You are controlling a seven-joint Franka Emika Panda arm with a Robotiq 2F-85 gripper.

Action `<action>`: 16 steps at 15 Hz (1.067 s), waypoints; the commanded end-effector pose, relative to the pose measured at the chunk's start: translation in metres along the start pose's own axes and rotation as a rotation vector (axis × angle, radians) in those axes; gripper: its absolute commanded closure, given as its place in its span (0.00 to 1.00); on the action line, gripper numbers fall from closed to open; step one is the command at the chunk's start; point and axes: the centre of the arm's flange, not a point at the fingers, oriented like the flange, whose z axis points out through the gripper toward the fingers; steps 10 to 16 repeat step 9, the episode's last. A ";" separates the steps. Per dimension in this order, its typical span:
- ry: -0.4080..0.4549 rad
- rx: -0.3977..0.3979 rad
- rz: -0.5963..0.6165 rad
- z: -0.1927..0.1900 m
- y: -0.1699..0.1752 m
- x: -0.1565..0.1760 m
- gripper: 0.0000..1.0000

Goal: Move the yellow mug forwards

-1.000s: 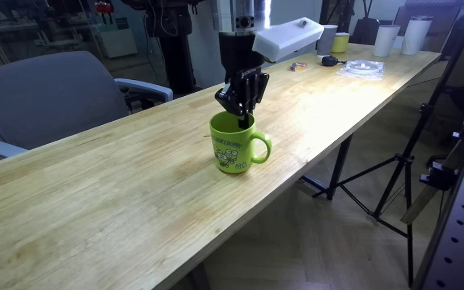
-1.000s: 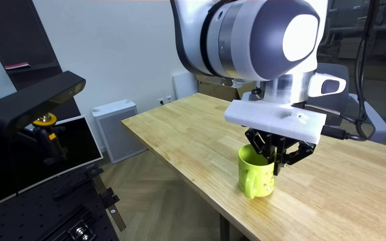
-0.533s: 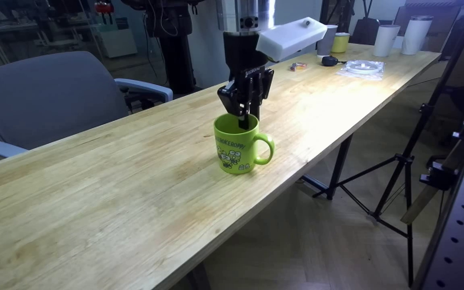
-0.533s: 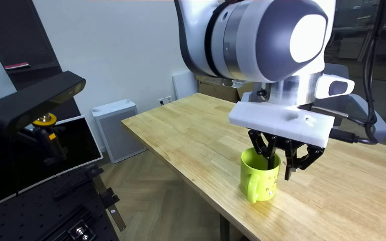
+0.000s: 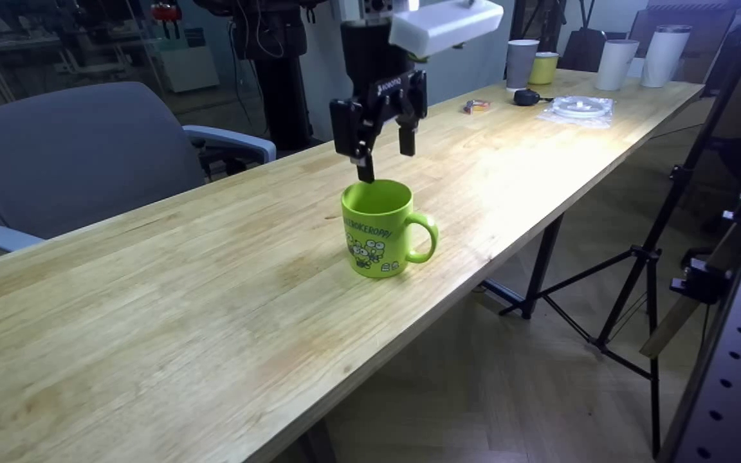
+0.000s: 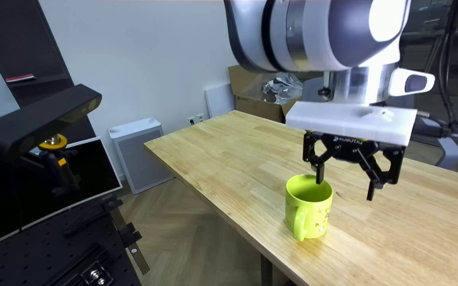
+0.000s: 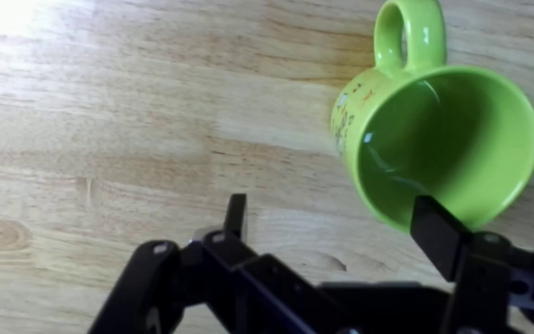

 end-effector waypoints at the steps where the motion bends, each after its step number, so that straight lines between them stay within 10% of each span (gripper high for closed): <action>1: 0.017 -0.008 0.004 -0.060 0.000 0.045 0.00; 16: 0.046 -0.007 -0.022 -0.093 0.001 0.061 0.00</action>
